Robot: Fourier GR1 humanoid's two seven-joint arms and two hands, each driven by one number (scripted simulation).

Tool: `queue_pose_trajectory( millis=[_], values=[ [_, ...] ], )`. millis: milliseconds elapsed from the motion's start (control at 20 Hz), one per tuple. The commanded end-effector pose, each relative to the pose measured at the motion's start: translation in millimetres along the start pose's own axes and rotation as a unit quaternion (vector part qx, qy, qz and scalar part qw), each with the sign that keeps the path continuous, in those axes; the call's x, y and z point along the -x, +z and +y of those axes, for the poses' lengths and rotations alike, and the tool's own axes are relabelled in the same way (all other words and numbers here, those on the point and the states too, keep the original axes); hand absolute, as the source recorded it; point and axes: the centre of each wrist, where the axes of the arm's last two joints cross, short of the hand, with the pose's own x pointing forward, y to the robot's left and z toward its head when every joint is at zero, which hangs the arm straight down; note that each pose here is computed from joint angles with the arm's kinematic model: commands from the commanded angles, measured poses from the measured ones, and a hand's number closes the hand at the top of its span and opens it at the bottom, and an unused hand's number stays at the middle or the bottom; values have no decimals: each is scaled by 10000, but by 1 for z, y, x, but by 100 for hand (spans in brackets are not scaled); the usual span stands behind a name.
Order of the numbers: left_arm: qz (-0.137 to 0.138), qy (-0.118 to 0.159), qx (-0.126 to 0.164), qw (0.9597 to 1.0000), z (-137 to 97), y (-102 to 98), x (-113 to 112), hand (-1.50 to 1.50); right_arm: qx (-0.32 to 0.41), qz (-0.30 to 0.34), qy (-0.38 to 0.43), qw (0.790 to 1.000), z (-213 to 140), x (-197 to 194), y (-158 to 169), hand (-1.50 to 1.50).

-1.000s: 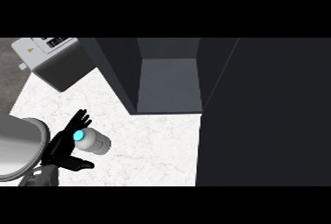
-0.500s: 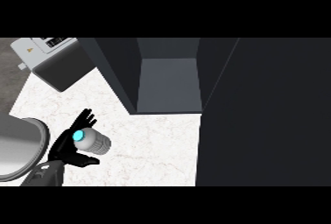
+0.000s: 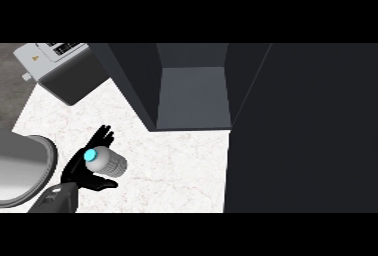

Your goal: Pick up the bottled water, place it into the cabinet and close the cabinet

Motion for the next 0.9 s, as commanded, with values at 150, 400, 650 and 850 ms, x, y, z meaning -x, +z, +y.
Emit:
queue_pose_trajectory(
  millis=[150, 400, 650, 850],
  values=[
    [-136, 776, 701, 9944, -17, -9, 9, -150, 31, -1, -70, 10000, 8, 16, -4, -150],
    [-92, 660, 819, 9944, -20, -23, -2, -150, -66, 69, -80, 9999, 5, 4, 5, -150],
    [-157, 577, 1108, 9920, -27, -15, 12, 150, -67, 13, -90, 9999, -1, 4, 2, -150],
    [-159, 828, 1198, 9892, -62, -26, 28, 150, 21, 110, -37, 9999, 0, 28, 8, -150]
  ],
)
